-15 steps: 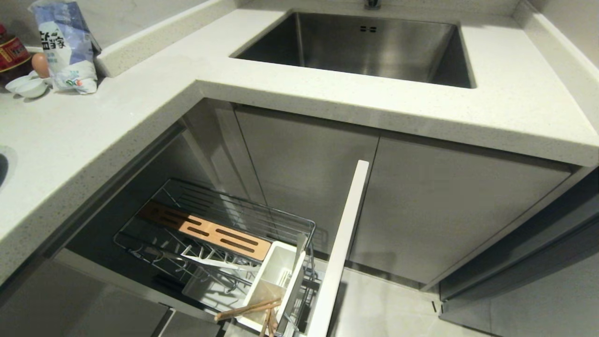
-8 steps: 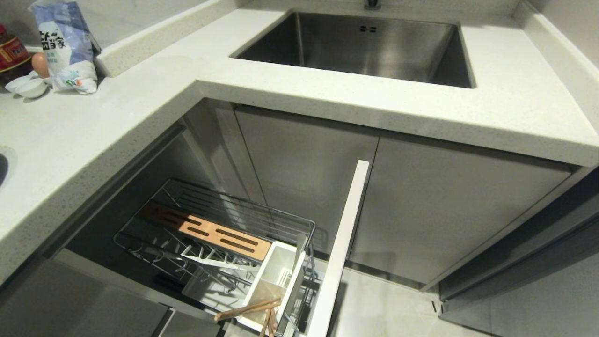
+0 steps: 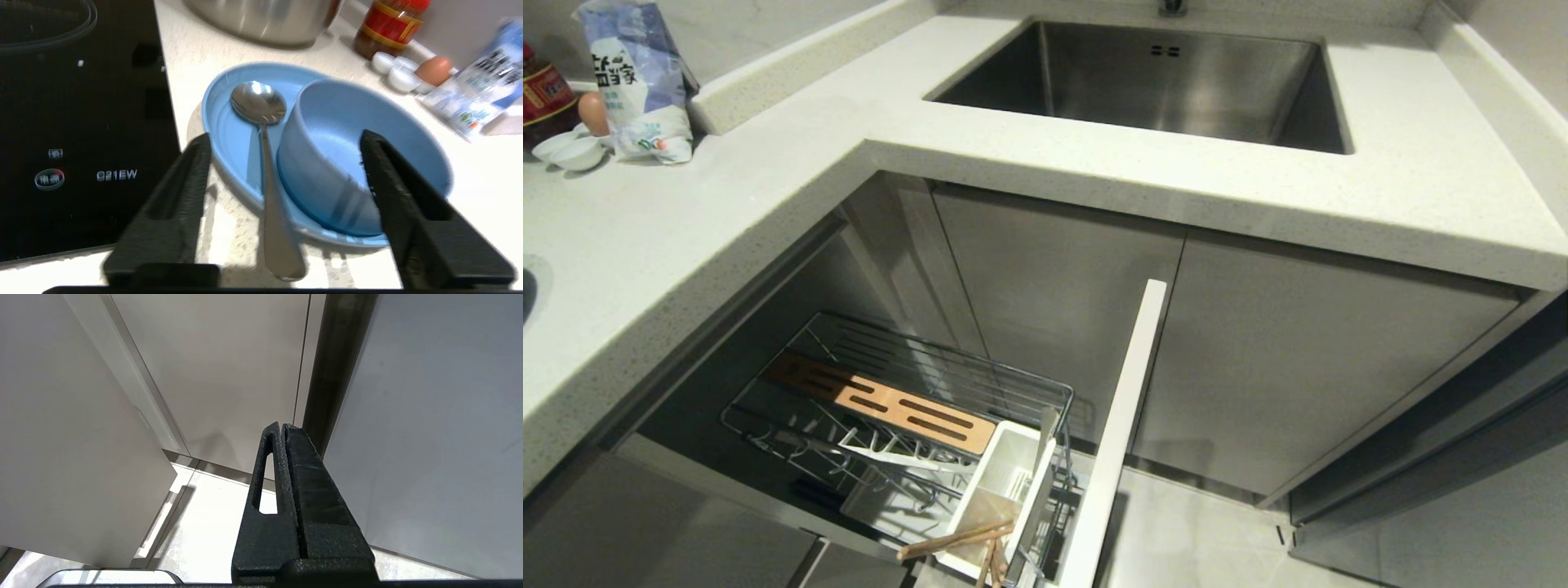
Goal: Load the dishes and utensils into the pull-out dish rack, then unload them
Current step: Take the spoon out of the cupboard, then take the chopsticks out of the cupboard
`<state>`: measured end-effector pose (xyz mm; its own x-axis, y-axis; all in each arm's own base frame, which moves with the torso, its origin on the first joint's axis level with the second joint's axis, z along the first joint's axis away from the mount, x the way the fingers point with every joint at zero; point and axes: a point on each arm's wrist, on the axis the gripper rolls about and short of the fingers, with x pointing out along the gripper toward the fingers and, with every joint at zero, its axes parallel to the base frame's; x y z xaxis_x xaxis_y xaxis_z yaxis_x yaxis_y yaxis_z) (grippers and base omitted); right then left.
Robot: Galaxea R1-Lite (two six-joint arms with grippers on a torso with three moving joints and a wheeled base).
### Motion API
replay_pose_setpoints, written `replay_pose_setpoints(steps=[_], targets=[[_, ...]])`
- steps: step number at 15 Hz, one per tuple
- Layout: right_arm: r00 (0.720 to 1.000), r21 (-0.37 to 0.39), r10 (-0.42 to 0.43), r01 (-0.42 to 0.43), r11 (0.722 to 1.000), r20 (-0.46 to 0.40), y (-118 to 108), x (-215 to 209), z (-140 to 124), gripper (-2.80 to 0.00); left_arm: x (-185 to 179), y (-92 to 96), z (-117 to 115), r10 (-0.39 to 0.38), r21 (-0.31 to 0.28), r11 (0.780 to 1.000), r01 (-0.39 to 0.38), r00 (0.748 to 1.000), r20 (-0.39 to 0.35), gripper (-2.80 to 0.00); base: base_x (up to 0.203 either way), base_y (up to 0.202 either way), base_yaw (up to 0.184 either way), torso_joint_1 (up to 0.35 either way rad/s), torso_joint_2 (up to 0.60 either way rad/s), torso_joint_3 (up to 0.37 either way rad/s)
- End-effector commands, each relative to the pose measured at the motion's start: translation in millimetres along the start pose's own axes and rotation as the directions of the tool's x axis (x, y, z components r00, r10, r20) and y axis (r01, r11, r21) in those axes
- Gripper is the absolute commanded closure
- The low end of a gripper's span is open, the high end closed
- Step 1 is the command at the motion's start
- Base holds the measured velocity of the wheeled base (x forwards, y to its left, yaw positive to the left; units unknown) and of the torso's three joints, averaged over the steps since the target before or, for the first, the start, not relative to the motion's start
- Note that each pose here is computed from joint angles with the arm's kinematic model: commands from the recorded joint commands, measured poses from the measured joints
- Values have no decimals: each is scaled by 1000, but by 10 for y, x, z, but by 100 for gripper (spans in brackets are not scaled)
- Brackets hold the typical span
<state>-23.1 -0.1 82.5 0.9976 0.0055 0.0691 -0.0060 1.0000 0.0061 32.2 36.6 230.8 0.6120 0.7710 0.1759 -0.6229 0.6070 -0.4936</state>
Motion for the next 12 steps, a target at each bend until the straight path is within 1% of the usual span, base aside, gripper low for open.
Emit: replay_pose_setpoints(steps=[1, 4, 5, 6, 7, 9, 11, 12], targets=[[1000, 0, 0, 0, 1000, -22, 0, 13, -64, 0, -110, -41, 95, -32, -2, 999, 32, 997, 64, -280, 0, 0, 0, 0, 0, 0], [1000, 0, 0, 0, 1000, -22, 0, 13, -64, 0, -267, -178, 363, -116, 23, 993, 113, 978, 176, -280, 0, 0, 0, 0, 0, 0], [1000, 0, 0, 0, 1000, -22, 0, 13, -64, 0, -308, -240, 481, -155, 33, 988, 151, 965, 209, 0, 0, 0, 0, 0, 0, 0], [1000, 0, 0, 0, 1000, -22, 0, 13, -64, 0, -352, -305, 611, -192, 34, 981, 189, 951, 243, 0, 0, 0, 0, 0, 0, 0], [1000, 0, 0, 0, 1000, -22, 0, 13, -64, 0, -411, -379, 771, -237, 33, 971, 238, 930, 281, 0, 0, 0, 0, 0, 0, 0], [1000, 0, 0, 0, 1000, -22, 0, 13, -64, 0, -507, -503, 1068, -318, 40, 945, 324, 887, 335, 0, 0, 0, 0, 0, 0, 0], [1000, 0, 0, 0, 1000, -22, 0, 13, -64, 0, -552, -669, 1457, -410, 47, 905, 424, 835, 367, 0, 0, 0, 0, 0, 0, 0], [1000, 0, 0, 0, 1000, -22, 0, 13, -64, 0, -538, -756, 1634, -452, 51, 882, 468, 814, 365, 0, 0, 0, 0, 0, 0, 0]])
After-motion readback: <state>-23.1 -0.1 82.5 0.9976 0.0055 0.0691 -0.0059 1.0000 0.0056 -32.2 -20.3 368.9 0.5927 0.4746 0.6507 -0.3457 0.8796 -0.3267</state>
